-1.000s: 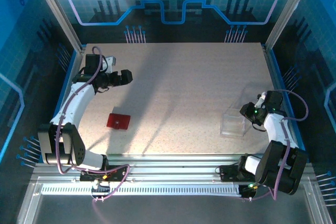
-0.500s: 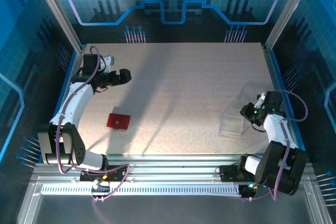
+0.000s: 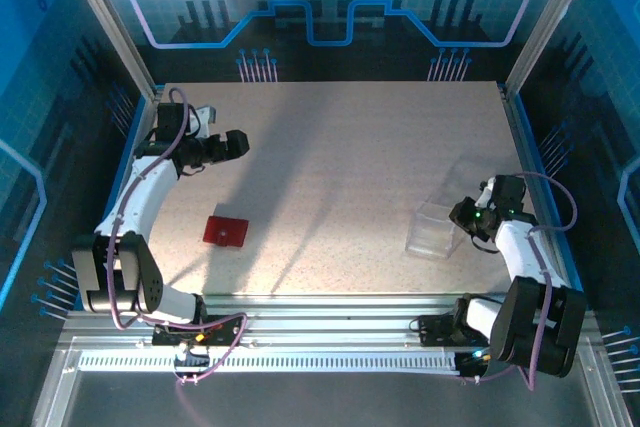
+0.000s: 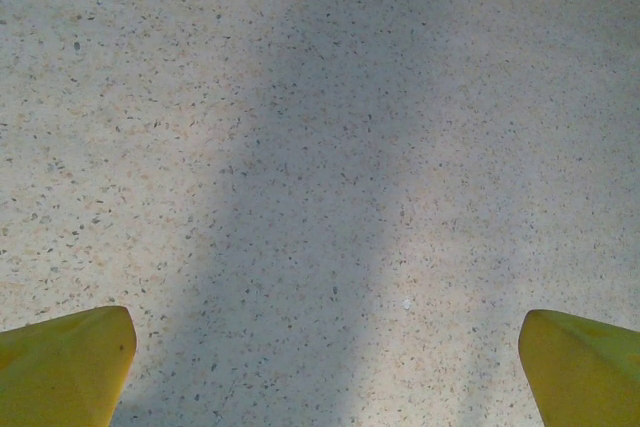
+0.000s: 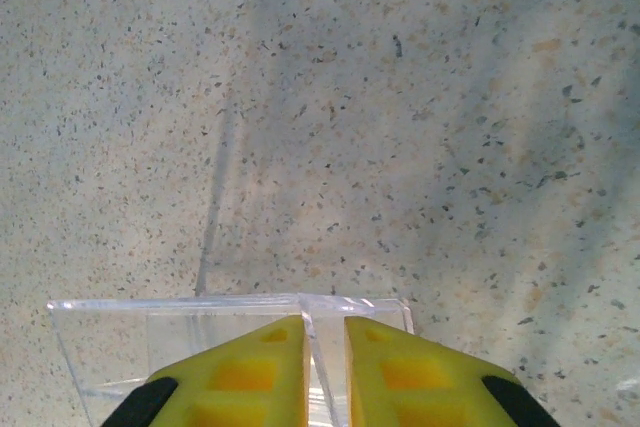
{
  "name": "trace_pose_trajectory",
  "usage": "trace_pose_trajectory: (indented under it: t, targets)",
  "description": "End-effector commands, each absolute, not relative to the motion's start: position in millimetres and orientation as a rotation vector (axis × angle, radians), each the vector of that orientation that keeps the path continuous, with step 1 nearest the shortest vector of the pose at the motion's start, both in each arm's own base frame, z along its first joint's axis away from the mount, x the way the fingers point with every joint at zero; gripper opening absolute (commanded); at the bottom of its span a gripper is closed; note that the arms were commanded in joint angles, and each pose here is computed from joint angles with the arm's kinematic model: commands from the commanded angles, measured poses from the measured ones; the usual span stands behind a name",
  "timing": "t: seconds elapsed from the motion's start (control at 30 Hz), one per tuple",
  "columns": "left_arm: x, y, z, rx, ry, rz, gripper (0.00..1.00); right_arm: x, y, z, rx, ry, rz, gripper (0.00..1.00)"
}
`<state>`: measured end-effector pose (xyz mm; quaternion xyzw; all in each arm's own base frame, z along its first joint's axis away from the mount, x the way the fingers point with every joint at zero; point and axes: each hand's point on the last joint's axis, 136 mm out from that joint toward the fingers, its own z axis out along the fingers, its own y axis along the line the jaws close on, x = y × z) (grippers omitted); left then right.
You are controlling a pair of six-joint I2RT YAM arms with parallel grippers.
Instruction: Take the credit cards out of the card holder
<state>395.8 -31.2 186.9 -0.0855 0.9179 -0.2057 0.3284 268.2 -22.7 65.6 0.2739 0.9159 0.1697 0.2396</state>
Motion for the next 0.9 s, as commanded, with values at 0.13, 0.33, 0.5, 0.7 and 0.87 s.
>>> trace_pose_trajectory:
  t: [0.13,0.33,0.5,0.7,0.87]
  targets:
    - [396.0,-30.6,182.9,-0.236,2.402,-0.577,0.99,265.7,-8.8,62.8,0.754,2.527,0.454,0.14]
    - [395.9,-31.5,181.1,-0.237,2.408,-0.587,0.99,278.1,12.1,70.3,0.693,2.534,0.458,0.11]
    - [395.6,-32.7,182.1,-0.227,2.404,-0.592,0.99,296.3,35.9,79.3,0.613,2.553,0.464,0.07]
    - [394.9,-34.9,182.4,-0.235,2.406,-0.615,0.99,325.8,71.8,95.5,0.461,2.58,0.485,0.05]
    - [396.3,-46.1,189.9,-0.227,2.379,-0.714,0.99,356.8,106.2,111.6,0.294,2.6,0.477,0.05]
